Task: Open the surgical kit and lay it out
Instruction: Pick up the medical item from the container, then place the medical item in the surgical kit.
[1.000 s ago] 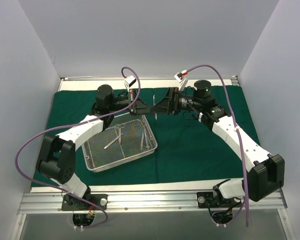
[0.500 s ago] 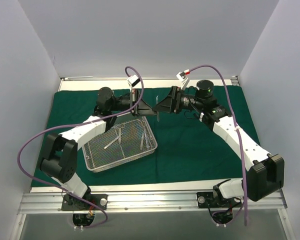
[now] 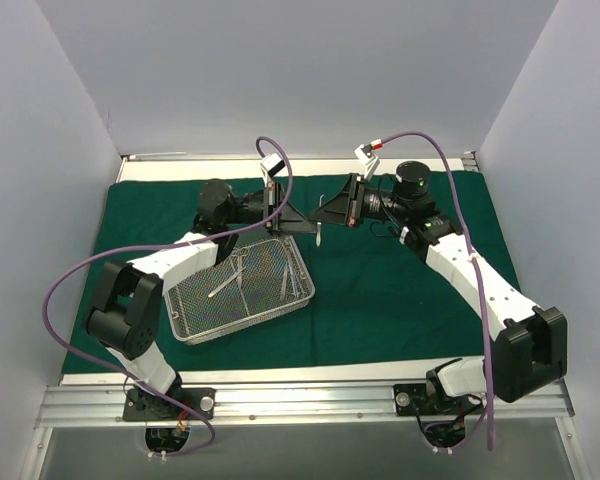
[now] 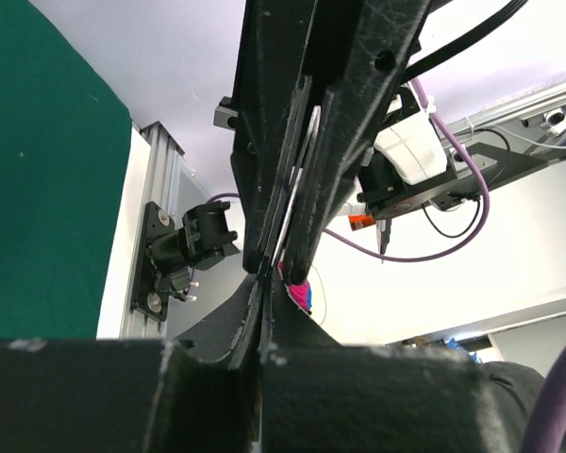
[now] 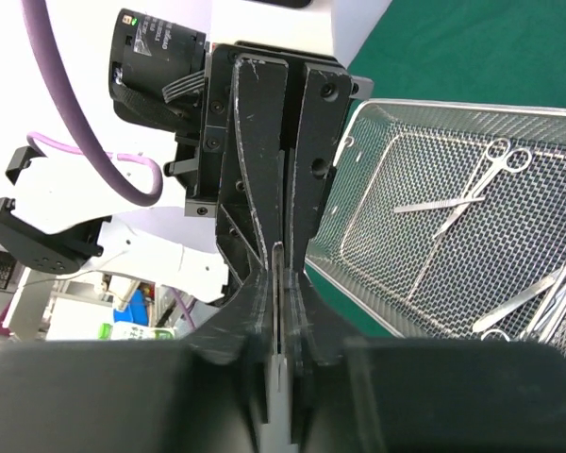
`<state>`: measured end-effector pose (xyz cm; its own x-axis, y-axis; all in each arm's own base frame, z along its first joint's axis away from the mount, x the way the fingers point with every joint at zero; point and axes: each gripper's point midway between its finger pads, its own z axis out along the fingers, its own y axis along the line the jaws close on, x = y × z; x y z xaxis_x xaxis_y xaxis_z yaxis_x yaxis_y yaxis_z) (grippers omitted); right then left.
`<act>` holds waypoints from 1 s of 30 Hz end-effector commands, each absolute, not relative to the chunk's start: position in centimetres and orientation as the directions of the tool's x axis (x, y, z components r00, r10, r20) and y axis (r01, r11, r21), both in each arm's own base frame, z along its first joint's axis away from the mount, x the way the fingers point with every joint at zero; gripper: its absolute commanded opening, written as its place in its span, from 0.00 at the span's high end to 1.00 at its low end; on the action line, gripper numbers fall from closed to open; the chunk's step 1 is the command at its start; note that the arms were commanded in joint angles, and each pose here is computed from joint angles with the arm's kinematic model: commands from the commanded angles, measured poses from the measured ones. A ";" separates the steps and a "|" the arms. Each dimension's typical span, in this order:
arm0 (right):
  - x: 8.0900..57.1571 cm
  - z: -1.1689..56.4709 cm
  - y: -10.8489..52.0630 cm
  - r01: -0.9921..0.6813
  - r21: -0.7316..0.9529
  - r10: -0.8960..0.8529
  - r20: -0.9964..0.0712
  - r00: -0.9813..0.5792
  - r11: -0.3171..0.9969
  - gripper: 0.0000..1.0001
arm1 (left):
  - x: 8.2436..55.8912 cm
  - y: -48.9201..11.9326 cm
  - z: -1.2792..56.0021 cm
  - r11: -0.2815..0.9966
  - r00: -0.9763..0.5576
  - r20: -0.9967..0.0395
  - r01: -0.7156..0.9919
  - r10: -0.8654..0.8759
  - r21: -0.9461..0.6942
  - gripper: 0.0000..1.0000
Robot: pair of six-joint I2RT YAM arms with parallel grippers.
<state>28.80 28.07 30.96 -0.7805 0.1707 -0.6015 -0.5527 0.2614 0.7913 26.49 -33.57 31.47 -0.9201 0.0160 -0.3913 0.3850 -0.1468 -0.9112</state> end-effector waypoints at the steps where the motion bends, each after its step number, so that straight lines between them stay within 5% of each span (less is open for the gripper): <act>1: 28.6 32.5 27.6 -0.603 0.766 0.179 -0.640 -0.747 0.223 1.00 | 26.0 -33.4 31.9 -0.180 -0.893 -0.449 0.438 0.021 -0.881 0.98; 4: 28.9 32.3 27.2 -0.587 0.775 0.193 -0.629 -0.753 0.232 1.00 | 25.9 -33.3 31.4 -0.174 -0.895 -0.446 0.436 0.024 -0.883 0.97; 12: 30.5 32.2 25.3 -0.523 0.821 0.284 -0.571 -0.770 0.230 1.00 | 26.2 -32.6 29.1 -0.141 -0.903 -0.429 0.421 0.029 -0.896 0.64; 19: 31.6 30.1 24.2 -0.450 0.843 0.304 -0.529 -0.793 0.294 1.00 | 27.3 -31.4 27.1 -0.035 -0.906 -0.423 0.423 0.000 -0.906 0.54; 21: 32.7 29.1 23.6 -0.439 0.827 0.310 -0.545 -0.779 0.352 1.00 | 28.0 -30.6 25.6 0.071 -0.908 -0.419 0.418 -0.001 -0.906 0.52; 23: 33.5 27.7 22.9 -0.387 0.824 0.296 -0.523 -0.799 0.413 1.00 | 29.3 -29.7 25.1 0.192 -0.892 -0.451 0.436 -0.040 -0.879 0.24; 25: 34.2 25.5 21.4 -0.321 0.797 0.288 -0.511 -0.810 0.511 1.00 | 29.5 -28.7 24.1 0.320 -0.879 -0.476 0.454 0.009 -0.832 0.20; 26: 35.4 25.3 20.6 -0.302 0.770 0.285 -0.524 -0.803 0.562 1.00 | 30.9 -27.8 22.7 0.449 -0.870 -0.494 0.437 -0.010 -0.779 0.04; 30: 38.5 21.0 13.1 -0.119 0.443 0.188 -0.588 -0.786 0.889 1.00 | 32.4 -22.5 20.0 0.768 -0.834 -0.544 0.406 0.091 -0.494 0.06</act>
<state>37.04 19.43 23.76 -0.8017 0.3094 -0.5114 -0.2307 0.6292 0.7423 32.98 -28.66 23.13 -0.8773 -0.0604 -0.4762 0.4006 0.4545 -0.7956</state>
